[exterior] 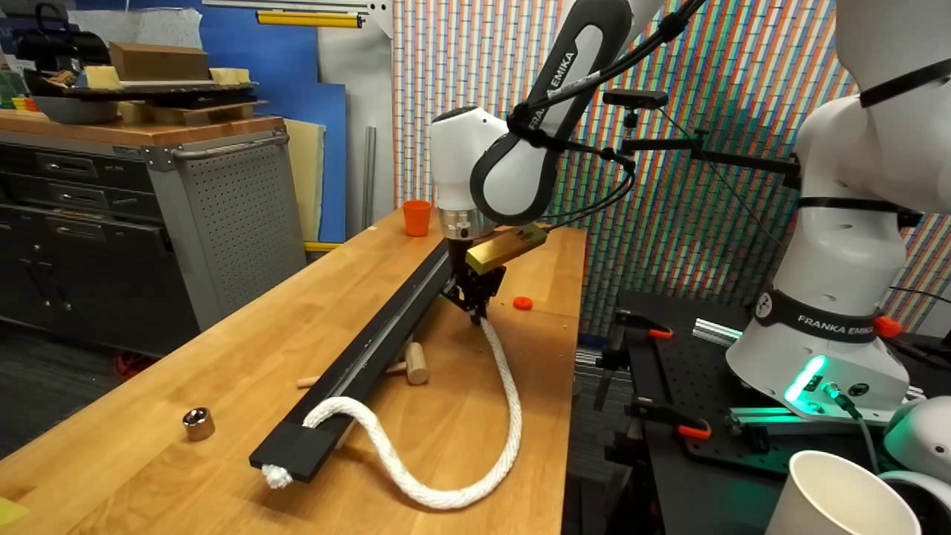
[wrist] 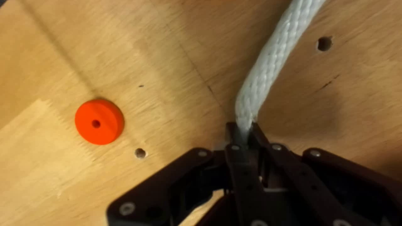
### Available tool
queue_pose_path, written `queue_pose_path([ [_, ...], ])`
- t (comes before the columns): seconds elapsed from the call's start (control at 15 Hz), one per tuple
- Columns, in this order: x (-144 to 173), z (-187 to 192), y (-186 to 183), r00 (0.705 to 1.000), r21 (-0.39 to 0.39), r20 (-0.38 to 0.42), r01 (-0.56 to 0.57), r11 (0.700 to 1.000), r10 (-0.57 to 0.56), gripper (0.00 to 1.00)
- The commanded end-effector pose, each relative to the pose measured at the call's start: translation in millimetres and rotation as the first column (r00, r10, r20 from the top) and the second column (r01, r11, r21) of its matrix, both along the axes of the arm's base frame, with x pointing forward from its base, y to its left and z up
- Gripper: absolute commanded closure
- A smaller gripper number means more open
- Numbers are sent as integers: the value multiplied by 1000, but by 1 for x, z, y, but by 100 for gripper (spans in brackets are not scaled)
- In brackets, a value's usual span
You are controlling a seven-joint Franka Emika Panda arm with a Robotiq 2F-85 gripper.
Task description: Align the rope in its path on the object
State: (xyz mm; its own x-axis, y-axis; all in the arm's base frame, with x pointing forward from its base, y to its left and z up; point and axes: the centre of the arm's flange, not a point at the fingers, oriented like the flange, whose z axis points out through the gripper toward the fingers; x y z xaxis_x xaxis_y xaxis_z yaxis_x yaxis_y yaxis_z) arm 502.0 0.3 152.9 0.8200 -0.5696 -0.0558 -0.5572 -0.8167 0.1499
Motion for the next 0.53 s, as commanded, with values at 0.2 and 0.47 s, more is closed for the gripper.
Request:
queue_pose_path([
  [0.2, 8, 66, -16, 994, -136, 109, 29, 990, -14, 97],
  [0.47, 28, 117, -28, 977, -172, 204, 91, 981, -55, 97],
])
